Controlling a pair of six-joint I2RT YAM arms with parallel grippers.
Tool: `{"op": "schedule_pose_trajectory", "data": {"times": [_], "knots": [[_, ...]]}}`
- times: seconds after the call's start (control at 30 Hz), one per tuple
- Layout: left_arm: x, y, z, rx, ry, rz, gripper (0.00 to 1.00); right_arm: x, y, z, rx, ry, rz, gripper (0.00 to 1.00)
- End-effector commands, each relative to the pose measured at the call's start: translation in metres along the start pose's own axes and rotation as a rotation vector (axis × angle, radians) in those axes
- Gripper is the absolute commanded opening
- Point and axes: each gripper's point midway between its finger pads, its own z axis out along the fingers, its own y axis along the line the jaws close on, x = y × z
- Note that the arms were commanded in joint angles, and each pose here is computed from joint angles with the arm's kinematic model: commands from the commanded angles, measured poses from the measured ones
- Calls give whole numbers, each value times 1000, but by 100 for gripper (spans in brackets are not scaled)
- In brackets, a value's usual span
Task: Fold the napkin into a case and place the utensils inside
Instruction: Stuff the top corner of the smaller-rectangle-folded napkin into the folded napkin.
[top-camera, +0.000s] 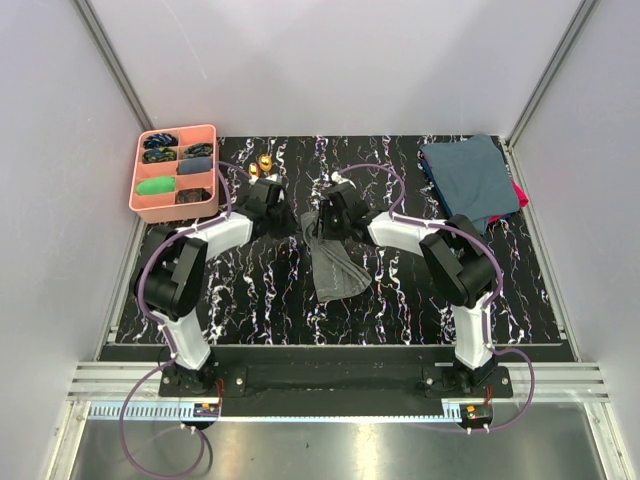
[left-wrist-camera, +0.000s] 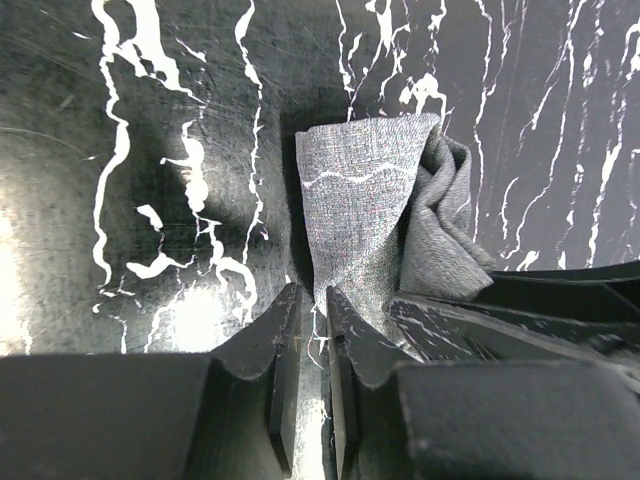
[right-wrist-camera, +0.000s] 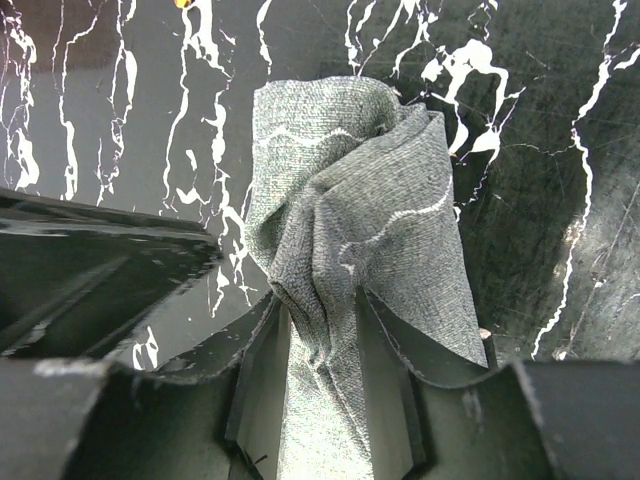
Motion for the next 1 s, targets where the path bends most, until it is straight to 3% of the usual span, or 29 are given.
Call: {"op": "schedule_pose_trajectory", "data": {"times": [0.0,0.47,0.53,0.6,0.7,0.97], "knots": [[-11,-18,3,32,-21,42,20,-34,26,-23,-45,-79,-42,42],[-14,-13,7,-10,-28,50,25,-41,29,-21,-40,-77,-82,41],[-16,-15,6,-7,-34,54,31,-38,28,-18,-37,-66,-80,38],[-20,-17,5,-3,-42,63,34,-34,27,-14,-43,-53,-80,24],[-21,-20,6,2,-40,76,41,-28,27,-9,-51,-27,-77,14],[-22,-7,8,-92,-38,92,38,-23,27,-4,-60,-9,-75,4]]}}
